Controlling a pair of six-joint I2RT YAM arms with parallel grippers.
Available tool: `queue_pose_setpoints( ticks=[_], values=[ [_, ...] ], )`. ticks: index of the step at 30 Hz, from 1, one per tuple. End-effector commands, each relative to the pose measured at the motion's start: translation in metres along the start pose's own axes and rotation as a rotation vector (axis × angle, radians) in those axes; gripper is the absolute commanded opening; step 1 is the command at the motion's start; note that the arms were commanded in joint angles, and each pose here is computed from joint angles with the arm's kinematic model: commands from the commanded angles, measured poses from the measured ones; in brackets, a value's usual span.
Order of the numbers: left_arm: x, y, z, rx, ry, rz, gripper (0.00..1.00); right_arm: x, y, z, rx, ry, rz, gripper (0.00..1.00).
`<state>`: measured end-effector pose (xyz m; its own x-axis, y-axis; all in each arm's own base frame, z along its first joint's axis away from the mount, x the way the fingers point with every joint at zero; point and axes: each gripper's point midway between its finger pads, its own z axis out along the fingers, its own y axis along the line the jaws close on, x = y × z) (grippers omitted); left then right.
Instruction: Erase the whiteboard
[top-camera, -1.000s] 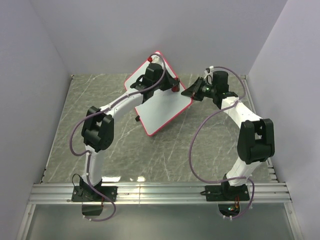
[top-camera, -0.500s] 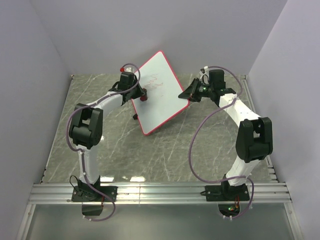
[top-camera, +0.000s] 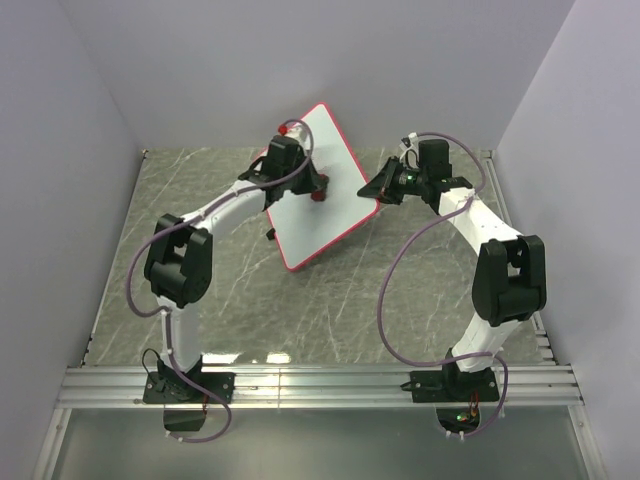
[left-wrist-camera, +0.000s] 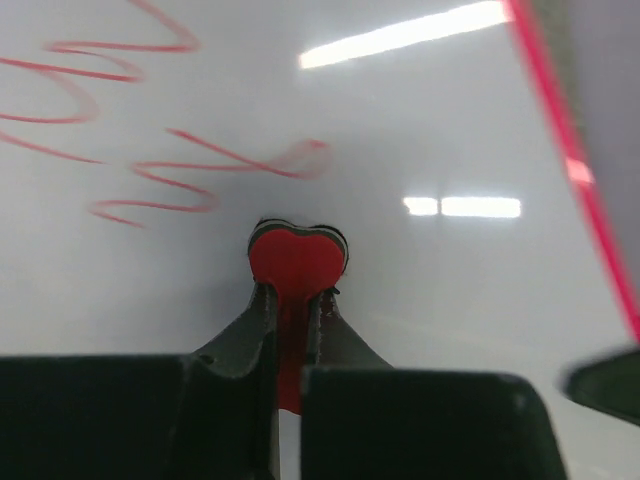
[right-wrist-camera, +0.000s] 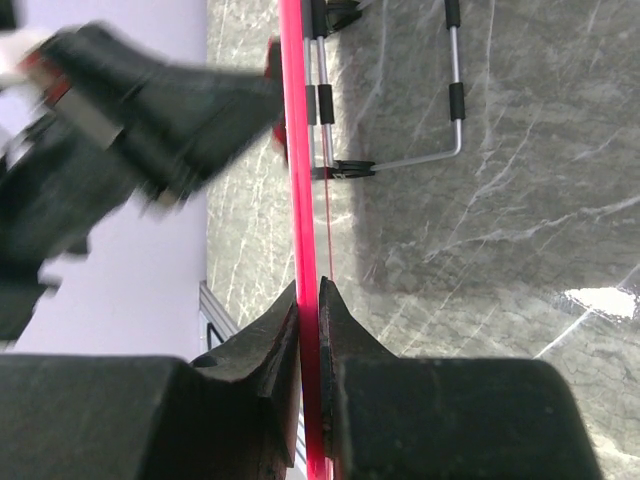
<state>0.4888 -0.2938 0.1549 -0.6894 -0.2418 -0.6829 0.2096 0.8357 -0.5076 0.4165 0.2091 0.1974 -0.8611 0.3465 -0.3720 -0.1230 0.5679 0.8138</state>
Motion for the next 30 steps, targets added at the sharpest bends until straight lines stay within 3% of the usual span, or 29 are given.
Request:
queue_pose_setpoints(
  ticks=[1, 8, 18, 22, 30],
  values=[
    [0.066, -0.098, -0.022, 0.255, 0.2, -0.004, 0.0, 0.004, 0.012, -0.002, -0.008, -0.001, 0.039, 0.0],
    [0.055, -0.078, -0.01, 0.196, 0.174, -0.035, 0.0, 0.0, 0.019, -0.004, -0.018, -0.008, 0.025, 0.0],
    [-0.02, 0.065, 0.035, -0.011, 0.089, -0.092, 0.0, 0.013, 0.01, -0.008, 0.006, 0.018, 0.019, 0.0],
    [-0.016, 0.113, 0.064, -0.044, 0.135, -0.133, 0.0, 0.016, 0.006, -0.009, 0.02, 0.033, 0.013, 0.0],
    [-0.011, 0.133, 0.076, -0.01, 0.154, -0.141, 0.0, 0.014, 0.004, -0.006, 0.034, 0.055, 0.01, 0.0]
  ],
)
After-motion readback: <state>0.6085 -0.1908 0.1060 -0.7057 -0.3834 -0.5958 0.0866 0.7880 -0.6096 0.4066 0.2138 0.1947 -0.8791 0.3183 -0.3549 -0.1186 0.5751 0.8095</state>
